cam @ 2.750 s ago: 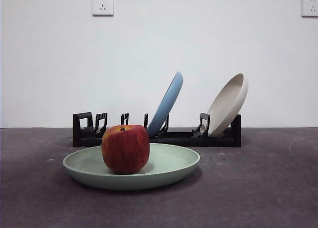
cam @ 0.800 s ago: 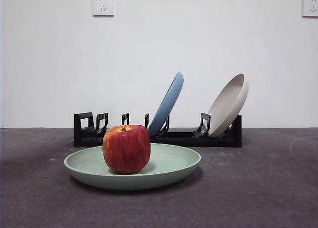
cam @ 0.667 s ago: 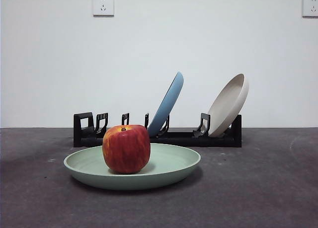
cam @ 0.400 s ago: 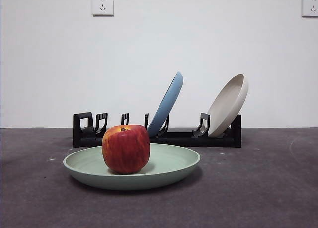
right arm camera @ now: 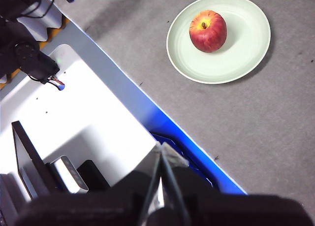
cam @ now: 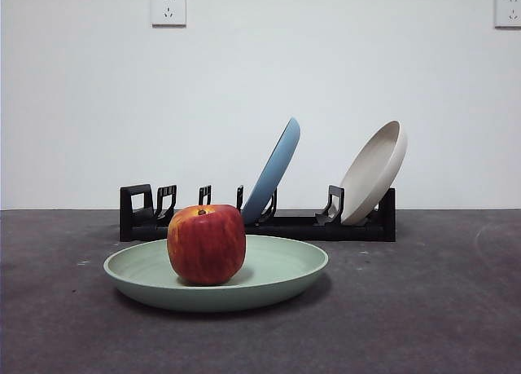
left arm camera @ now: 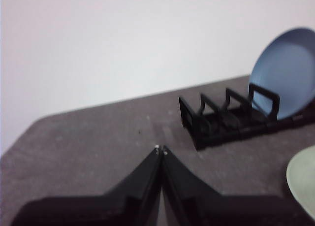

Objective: Take the green plate from the plate rack,put the plate on the table,take the apple from the table,put the apple in the plate

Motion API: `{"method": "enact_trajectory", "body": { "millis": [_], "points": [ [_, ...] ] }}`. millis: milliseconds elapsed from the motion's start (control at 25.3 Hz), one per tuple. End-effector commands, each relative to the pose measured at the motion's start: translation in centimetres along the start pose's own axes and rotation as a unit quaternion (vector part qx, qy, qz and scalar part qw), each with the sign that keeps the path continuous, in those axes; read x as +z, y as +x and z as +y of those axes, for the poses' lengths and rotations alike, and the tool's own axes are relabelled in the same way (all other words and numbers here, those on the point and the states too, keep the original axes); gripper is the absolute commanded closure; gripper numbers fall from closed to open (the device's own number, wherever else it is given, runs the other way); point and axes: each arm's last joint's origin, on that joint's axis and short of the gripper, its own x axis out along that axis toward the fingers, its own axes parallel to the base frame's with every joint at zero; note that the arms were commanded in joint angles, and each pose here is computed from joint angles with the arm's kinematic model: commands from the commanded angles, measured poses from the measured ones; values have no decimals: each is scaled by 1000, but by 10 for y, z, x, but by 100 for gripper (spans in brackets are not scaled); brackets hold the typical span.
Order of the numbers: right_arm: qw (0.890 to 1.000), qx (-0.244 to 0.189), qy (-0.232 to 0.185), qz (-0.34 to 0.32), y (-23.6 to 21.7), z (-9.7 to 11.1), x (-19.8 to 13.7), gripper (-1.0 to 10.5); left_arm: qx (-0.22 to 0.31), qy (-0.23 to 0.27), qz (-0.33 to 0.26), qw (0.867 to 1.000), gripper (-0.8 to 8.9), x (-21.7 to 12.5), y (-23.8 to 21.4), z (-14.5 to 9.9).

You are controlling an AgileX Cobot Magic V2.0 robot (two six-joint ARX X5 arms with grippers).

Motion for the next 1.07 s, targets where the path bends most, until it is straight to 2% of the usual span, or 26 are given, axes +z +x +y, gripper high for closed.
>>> {"method": "enact_trajectory", "body": {
  "millis": [40,435,553,1067],
  "points": [
    [1000,-2,-3,6,-1,0,-3,946,-2,-9,17,1000,817,-8,0,-1],
    [1000,0,-5,-3,-6,0,-6,946,-8,-79,91,993,817,-33,0,-5],
    [1000,0,-5,-3,-6,0,-6,946,-6,-103,90,991,817,-33,0,-5],
    [1000,1,-6,-10,-10,0,-9,946,-4,-106,91,990,817,-33,0,-5]
  ]
}}
